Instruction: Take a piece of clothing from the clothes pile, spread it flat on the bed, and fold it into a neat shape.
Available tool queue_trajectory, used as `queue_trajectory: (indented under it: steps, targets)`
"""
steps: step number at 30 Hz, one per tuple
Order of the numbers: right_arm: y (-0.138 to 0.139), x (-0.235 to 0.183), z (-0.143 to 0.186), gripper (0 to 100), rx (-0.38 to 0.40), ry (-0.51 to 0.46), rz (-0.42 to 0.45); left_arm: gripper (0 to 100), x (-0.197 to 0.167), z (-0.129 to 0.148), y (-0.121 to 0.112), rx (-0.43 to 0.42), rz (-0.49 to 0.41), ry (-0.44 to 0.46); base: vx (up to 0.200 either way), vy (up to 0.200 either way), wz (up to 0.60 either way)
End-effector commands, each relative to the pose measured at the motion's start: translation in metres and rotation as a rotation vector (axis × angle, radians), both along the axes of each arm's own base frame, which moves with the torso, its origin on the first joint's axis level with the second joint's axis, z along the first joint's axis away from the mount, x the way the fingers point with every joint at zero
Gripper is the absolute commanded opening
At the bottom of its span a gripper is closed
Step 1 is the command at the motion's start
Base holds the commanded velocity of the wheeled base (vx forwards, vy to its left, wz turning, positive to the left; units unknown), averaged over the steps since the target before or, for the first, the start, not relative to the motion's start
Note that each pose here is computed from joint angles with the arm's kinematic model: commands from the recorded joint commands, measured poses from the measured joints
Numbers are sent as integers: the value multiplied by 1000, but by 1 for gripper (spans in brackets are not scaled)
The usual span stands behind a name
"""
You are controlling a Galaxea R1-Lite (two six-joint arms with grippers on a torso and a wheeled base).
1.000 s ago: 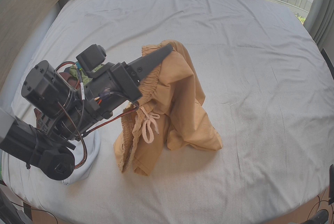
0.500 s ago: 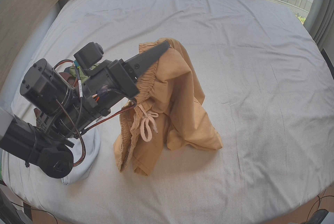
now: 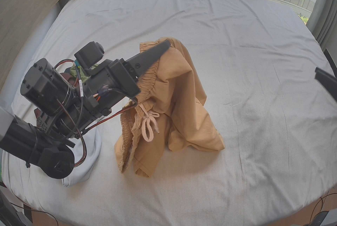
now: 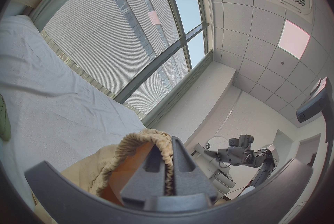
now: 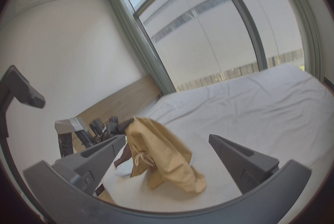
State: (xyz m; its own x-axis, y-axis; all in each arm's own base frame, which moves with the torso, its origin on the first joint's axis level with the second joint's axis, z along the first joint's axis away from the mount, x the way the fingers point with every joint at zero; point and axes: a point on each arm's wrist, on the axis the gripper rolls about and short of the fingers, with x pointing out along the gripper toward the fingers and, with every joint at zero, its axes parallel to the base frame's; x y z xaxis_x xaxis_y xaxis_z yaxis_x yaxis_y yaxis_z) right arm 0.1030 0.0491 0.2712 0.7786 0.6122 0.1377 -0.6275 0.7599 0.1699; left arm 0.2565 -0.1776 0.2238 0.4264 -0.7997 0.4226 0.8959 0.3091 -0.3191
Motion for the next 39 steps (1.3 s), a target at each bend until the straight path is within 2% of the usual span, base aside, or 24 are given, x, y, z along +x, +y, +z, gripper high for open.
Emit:
queue_trajectory:
  steps: [1,5,10,14,18,26,27,29,34,39]
  targets:
    - [12,41,-40,100,-66,222,5,0,6,-1,6,2,26,3,0,0,0]
    - [13,56,-52,100,-72,303,32,0,12,-3,10,5,46,3,0,0,0]
    - [10,74,-65,100,-59,347,-13,0,10,1,12,-1,40,-6,0,0,0]
    - [10,85,-79,100,-65,382,-32,0,12,10,11,-20,47,-38,0,0,0]
    - [8,104,-100,100,-64,408,-59,0,12,30,13,-66,49,-94,0,0,0]
    - [12,119,-121,100,-15,497,-37,0,5,37,14,-81,35,-105,0,0,0]
    - [14,123,-130,100,16,558,-26,0,5,39,15,-87,39,-111,0,0,0]
    - [15,126,-134,100,42,595,-17,0,5,40,16,-91,40,-111,0,0,0]
    - [20,136,-152,100,94,702,10,0,4,30,14,-73,30,-73,0,0,0]
    - [25,145,-171,100,114,750,16,0,5,26,13,-66,28,-61,0,0,0]
